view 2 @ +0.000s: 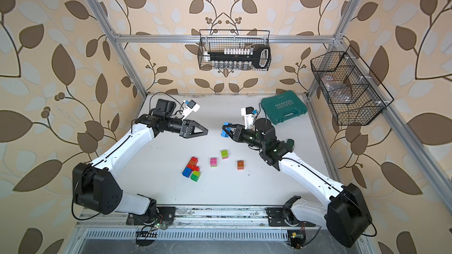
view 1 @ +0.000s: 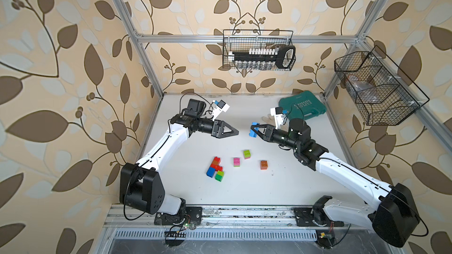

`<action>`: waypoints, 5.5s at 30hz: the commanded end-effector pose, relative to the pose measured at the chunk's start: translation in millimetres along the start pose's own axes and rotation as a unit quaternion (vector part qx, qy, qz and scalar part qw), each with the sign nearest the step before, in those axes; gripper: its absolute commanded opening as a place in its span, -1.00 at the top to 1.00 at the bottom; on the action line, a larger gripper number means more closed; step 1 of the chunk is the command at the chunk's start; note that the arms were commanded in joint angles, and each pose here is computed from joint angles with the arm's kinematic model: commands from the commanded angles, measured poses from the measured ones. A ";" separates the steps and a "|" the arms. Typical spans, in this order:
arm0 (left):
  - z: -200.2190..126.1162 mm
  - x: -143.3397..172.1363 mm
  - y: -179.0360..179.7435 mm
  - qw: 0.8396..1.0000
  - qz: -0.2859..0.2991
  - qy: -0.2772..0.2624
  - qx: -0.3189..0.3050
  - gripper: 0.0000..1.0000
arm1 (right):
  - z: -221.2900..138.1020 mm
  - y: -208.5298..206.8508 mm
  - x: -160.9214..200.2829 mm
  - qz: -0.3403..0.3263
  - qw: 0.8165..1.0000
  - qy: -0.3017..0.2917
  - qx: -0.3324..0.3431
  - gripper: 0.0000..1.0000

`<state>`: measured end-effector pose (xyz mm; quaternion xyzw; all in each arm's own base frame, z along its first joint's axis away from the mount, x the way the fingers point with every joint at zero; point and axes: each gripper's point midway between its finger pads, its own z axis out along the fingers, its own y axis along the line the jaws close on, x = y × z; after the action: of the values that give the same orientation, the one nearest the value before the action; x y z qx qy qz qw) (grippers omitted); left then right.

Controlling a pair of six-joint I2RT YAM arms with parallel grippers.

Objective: Assemble the letter h with lego
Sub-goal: Pick up the lego brick from the center of the board, then place the lego brick at the center of the board, then pick up the lego brick from the center of the board, then assemble the lego brick with the lego brick.

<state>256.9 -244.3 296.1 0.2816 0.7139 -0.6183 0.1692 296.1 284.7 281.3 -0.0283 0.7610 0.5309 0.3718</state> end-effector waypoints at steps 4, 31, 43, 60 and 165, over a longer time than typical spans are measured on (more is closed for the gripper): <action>3.6 -10.2 -23.2 0.998 0.006 0.010 0.062 -0.62 | 11.8 73.2 -2.6 -0.034 0.993 -0.003 -0.117 0.62; 5.9 -3.6 -41.2 0.996 0.054 0.022 0.069 0.52 | 19.0 66.8 -7.5 -0.053 0.991 -0.031 -0.117 0.31; 39.7 46.7 60.1 0.959 0.179 0.130 -0.176 0.54 | -48.7 -75.4 17.9 0.021 0.980 -0.001 0.199 -0.39; 94.8 177.9 173.6 0.746 0.352 0.448 -0.345 0.51 | -135.9 -194.9 81.7 0.088 0.865 0.171 0.464 -0.44; -234.6 75.0 254.9 0.784 0.012 -0.055 -0.618 -0.97 | 0.7 -134.1 177.3 0.055 0.798 0.280 0.532 0.58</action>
<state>381.2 19.2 82.1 0.0896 0.9356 -0.0504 0.3379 226.8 283.0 67.4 0.0738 0.9943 0.0190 0.0745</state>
